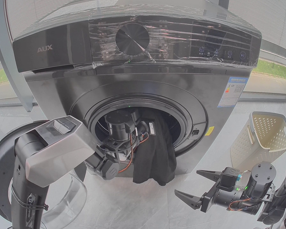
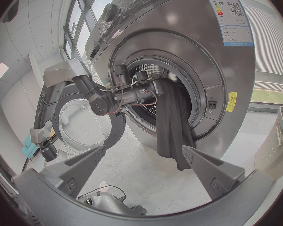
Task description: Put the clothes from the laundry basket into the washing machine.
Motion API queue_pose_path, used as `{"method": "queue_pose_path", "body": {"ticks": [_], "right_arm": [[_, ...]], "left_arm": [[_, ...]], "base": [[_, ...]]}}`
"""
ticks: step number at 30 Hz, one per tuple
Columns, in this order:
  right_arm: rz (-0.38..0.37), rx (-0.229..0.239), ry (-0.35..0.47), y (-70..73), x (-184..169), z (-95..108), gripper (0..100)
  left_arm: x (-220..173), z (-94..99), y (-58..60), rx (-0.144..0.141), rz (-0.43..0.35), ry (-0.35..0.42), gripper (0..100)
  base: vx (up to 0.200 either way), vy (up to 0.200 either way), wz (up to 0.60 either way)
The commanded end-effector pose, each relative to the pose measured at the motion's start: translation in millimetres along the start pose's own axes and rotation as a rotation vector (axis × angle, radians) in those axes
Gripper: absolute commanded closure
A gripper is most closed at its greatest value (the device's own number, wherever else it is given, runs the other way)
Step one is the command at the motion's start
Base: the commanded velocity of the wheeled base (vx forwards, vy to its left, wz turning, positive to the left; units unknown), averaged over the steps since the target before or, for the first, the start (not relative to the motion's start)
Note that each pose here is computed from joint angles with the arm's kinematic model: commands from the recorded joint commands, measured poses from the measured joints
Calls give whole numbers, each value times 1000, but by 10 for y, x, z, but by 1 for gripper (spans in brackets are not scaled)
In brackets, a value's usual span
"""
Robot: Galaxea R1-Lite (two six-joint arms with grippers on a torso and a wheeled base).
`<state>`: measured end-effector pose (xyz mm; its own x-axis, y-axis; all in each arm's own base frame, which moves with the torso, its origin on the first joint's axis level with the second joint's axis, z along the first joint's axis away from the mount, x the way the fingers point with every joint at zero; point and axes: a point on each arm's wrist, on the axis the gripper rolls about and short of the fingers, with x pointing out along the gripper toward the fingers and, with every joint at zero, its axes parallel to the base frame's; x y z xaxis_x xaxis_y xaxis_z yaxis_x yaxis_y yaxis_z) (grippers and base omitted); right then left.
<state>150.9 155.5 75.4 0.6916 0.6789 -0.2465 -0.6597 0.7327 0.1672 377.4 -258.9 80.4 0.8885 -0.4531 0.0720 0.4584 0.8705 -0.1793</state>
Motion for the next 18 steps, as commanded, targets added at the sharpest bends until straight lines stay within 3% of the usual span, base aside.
{"method": "queue_pose_path", "body": {"ticks": [1,10,13,18], "right_arm": [[-7,2,-5,-17,-22,10,0],[-8,3,9,-22,-46,-14,0],[-7,2,12,-20,-42,-21,0],[-9,2,18,-22,-35,-32,0]], "left_arm": [[450,-164,180,3,71,-6,100],[634,-447,335,8,96,-9,100],[667,-430,353,6,96,-23,100],[825,-284,479,2,126,-92,100]], "base": [[0,0,0],[0,0,0],[0,0,0],[0,0,0]]}}
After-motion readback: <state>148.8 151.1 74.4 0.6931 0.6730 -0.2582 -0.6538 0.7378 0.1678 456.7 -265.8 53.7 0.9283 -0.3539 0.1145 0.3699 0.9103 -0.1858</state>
